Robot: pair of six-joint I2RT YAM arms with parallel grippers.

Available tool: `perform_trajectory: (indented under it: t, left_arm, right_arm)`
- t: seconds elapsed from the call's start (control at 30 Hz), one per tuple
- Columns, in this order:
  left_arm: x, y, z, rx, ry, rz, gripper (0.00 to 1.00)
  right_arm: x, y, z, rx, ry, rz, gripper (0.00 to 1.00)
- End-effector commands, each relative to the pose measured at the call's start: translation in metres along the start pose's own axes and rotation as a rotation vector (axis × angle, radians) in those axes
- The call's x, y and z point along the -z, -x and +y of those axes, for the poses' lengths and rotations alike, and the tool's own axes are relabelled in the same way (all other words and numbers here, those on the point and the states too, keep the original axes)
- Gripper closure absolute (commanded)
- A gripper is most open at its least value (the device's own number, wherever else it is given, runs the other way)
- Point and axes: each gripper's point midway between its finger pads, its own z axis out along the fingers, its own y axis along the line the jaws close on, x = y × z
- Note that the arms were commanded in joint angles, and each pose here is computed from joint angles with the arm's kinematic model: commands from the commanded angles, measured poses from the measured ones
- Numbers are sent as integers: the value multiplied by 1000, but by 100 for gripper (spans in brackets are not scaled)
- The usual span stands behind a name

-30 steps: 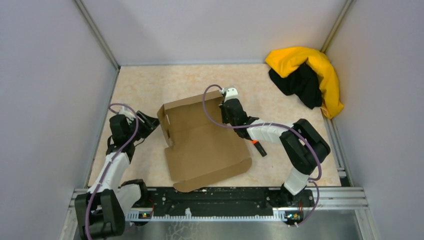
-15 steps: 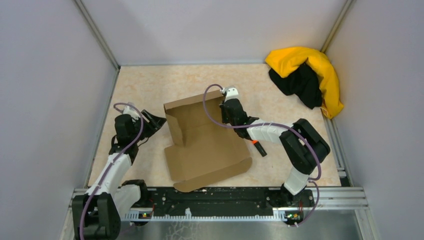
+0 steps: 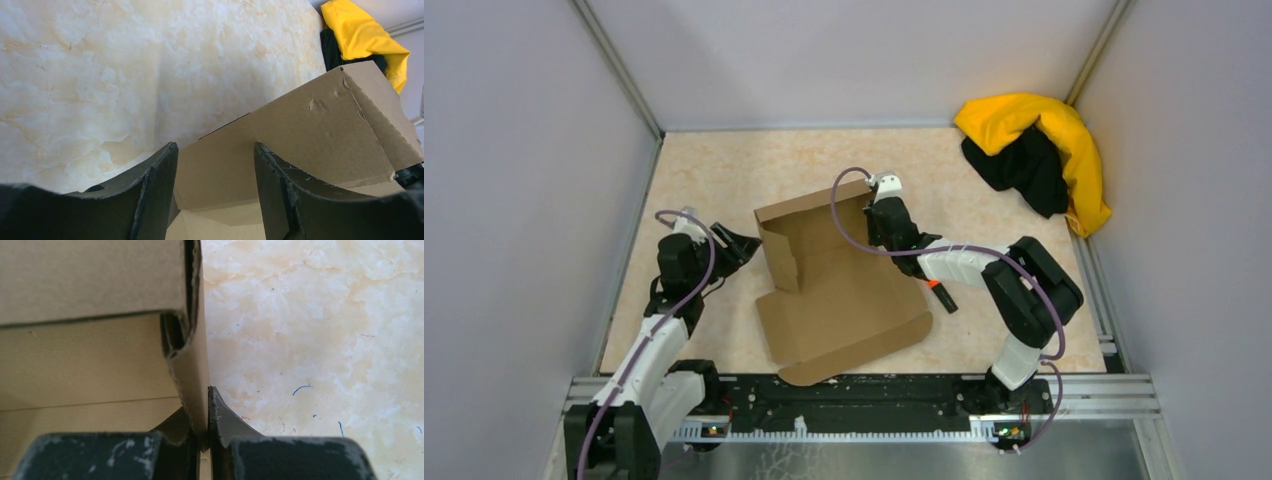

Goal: Fold the paper box

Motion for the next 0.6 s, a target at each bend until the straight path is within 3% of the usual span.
perform_trajectory:
  t: [0.0,0.57]
  left_arm:
    - [4,-10,-6,-17,-34,23,37]
    - [18,-25,6,-50,-8,21,37]
  right_arm:
    - [-5,-8,7,-39,29,13,100]
    - [-6,-8,9,-44,26,24,100]
